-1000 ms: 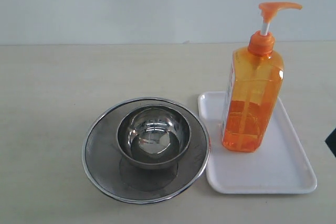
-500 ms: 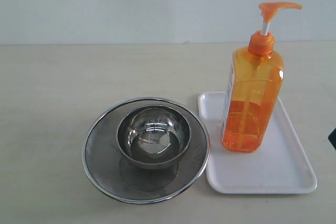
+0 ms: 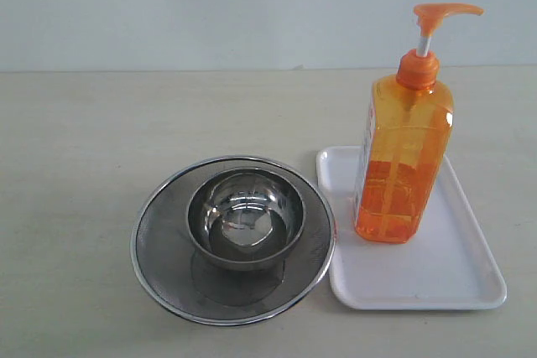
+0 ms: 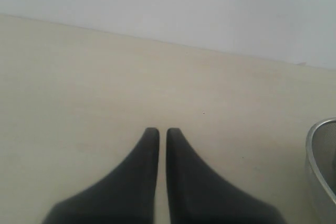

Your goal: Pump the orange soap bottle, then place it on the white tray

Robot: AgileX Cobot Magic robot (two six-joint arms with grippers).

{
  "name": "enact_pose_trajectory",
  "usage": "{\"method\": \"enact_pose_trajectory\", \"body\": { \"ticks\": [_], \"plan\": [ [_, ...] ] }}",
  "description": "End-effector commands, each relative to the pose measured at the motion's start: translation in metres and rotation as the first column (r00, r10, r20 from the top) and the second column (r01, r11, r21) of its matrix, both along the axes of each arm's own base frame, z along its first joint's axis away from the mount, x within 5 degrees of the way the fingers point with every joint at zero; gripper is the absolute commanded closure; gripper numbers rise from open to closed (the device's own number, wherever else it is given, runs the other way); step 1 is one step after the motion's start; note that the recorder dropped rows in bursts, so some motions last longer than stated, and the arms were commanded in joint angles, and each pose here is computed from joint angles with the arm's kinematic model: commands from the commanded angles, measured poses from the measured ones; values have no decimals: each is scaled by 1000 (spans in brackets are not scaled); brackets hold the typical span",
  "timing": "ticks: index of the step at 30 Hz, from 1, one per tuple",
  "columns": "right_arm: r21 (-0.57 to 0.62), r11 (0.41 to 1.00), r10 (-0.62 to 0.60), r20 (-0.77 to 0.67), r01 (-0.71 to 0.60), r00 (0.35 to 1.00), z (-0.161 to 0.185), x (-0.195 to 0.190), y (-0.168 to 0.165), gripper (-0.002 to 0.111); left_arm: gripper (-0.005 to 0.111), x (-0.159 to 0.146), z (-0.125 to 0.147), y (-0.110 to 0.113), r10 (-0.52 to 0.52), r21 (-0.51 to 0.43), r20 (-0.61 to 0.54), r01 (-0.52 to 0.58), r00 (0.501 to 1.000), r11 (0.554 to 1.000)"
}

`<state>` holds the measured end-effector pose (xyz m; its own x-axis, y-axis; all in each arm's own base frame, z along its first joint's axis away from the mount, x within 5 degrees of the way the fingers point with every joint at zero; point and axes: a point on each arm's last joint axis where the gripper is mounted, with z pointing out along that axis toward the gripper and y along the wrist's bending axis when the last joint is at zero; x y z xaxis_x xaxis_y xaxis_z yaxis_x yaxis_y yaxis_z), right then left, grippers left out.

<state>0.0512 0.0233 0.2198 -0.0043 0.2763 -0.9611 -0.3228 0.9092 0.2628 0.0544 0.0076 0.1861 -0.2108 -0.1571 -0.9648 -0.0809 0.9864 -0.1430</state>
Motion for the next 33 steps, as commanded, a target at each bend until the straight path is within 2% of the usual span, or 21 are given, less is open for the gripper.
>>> {"method": "enact_pose_trajectory", "body": {
  "ticks": [1, 2, 8, 14, 21, 25, 33],
  "plan": [
    [104, 988, -115, 9, 113, 993, 3, 2, -11, 7, 102, 0, -1, 0, 1, 5, 4, -1, 1000, 1000],
    [68, 990, -125, 25, 124, 992, 3, 2, -12, 7, 102, 0, -1, 0, 1, 5, 4, -1, 1000, 1000],
    [33, 988, -155, 58, 153, 986, 5, 2, -14, 7, 102, 0, -1, 0, 1, 5, 4, -1, 1000, 1000],
    [-69, 967, -252, -162, 243, 954, -17, 4, -22, 7, 102, 0, -1, 0, 1, 5, 4, -1, 1000, 1000],
    [-169, 956, -269, -181, 240, 946, -27, 5, -23, 7, 102, 0, -1, 0, 1, 5, 4, -1, 1000, 1000],
    [-287, 927, -315, -253, 240, 915, -37, 3, -27, 7, 102, 0, -1, 0, 1, 5, 4, -1, 1000, 1000],
    [-313, 918, -327, -249, 244, 912, -38, 3, -28, 7, 102, 0, -1, 0, 1, 5, 4, -1, 1000, 1000]
  ]
}}
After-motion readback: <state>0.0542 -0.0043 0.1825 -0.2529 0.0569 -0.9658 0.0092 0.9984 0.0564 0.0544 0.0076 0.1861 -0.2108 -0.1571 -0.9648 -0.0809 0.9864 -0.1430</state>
